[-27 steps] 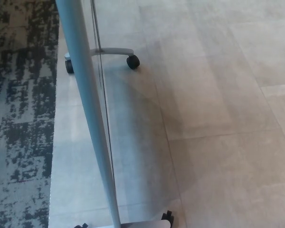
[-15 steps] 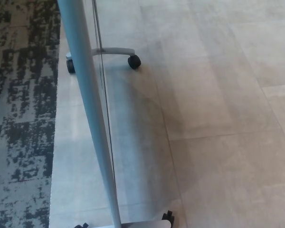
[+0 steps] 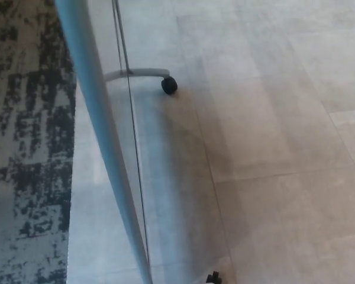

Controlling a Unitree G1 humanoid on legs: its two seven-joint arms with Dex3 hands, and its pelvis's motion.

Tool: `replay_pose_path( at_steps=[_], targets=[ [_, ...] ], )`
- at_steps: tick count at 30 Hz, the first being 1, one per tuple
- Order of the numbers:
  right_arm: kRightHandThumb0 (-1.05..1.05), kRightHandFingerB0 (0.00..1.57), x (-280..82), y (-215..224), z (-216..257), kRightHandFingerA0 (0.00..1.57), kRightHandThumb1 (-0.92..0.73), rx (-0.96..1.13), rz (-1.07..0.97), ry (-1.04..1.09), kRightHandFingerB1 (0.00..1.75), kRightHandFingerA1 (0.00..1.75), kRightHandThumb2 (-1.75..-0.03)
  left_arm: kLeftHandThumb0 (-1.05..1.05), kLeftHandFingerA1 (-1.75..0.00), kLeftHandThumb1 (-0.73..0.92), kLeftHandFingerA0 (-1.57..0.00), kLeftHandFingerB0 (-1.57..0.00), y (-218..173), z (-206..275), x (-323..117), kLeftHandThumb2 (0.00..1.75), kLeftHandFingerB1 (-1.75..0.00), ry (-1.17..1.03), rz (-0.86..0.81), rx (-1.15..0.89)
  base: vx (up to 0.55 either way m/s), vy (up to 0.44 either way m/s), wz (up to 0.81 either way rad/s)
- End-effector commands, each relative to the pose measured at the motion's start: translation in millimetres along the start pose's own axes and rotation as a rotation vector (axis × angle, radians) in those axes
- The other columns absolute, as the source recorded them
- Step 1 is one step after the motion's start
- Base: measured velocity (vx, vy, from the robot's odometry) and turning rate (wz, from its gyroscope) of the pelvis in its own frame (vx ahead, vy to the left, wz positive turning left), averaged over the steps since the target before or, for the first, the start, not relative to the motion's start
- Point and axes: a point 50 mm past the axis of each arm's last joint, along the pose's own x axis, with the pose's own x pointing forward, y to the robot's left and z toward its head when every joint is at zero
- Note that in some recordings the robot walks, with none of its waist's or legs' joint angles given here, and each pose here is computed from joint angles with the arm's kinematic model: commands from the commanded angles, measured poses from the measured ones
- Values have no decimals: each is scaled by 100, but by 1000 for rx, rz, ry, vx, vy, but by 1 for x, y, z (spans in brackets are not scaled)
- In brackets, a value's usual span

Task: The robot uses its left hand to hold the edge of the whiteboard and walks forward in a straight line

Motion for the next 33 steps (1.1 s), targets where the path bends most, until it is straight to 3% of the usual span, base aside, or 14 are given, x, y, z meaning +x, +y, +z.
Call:
replay_pose_path(
  at_steps=[1, 15, 17, 18, 19, 21, 22, 24, 26, 27, 28, 29, 30, 33],
  targets=[
    [-35, 32, 1, -1, 2, 53, -47, 9, -8, -19, 31, 54, -54, -55, -58, 37, -36, -29, 4, 9, 1, 75, -47, -78, 33, -18, 22, 66, -12],
    [-63, 0, 30, -18, 52, 15, -36, 312, 16, -136, 19, 56, -74, -66, -49, 46, -33, -28, -5, 30, -1, 55, -33, -209, 34, -35, 40, 179, -13],
    [-55, 0, 29, -16, 52, 17, -48, 307, 12, -133, 27, 51, -55, -72, -71, 47, -54, -25, -6, 33, -1, 55, -33, -221, 15, -18, 128, 49, 8],
    [-47, 0, 28, -11, 49, 16, -46, 338, 24, -140, 28, 52, -54, -79, -49, 47, -14, -18, -7, 41, -1, 55, -30, -270, -34, 7, 120, -25, 13],
    [-54, 1, 28, -10, 49, 21, -47, 322, 19, -136, 33, 53, -54, -38, -53, 11, -3, 0, -8, 43, -1, 82, -49, -276, -43, 14, 103, -50, 14],
    [-53, 5, 26, -9, 48, 24, -45, 276, 8, -138, 27, 54, -55, -38, -53, 11, -2, 0, -9, 47, -1, 82, -50, -280, -56, 30, 87, -109, 6],
    [-59, 3, 25, -8, 47, 22, -46, 282, 17, -138, 32, 54, -54, -81, -41, 48, -6, -12, -10, 49, -1, 56, -30, -289, -61, 30, 81, -113, 20],
    [-60, 3, 23, -8, 45, 19, -35, 278, 40, -123, 29, 57, -78, -80, -44, 48, -6, -12, -11, 54, -2, 56, -31, -304, -70, 24, 69, -113, 2],
    [-59, 4, 22, -7, 42, 21, -35, 279, 26, -121, 35, 56, -75, -38, -54, 13, -3, 0, -11, 56, -2, 83, -50, -304, -67, 35, 58, -107, 4],
    [-50, 9, 21, -8, 40, 24, -47, 279, 24, -117, 28, 51, -56, -80, -43, 50, -8, -12, -10, 53, -2, 56, -30, -296, -67, 41, 54, -102, -2],
    [-50, 9, 20, -8, 38, 24, -47, 279, 21, -110, 28, 51, -56, -80, -43, 50, -8, -12, -9, 50, -3, 56, -30, -284, -65, 49, 48, -96, -3],
    [-49, 10, 19, -8, 37, 24, -48, 273, 19, -98, 29, 50, -56, -83, -59, 50, -24, -13, -7, 46, -2, 56, -32, -272, -48, 68, 45, -92, -5],
    [-48, 12, 19, -8, 36, 25, -48, 271, 14, -93, 32, 52, -55, -91, -123, 49, -66, -14, -6, 42, -2, 57, -32, -256, -40, 78, 39, -84, 3],
    [-48, 12, 19, -7, 35, 25, -48, 271, 5, -87, 32, 52, -55, -91, -123, 49, -66, -14, -4, 36, -2, 57, -32, -235, -31, 93, 12, -27, 0]
  ],
)
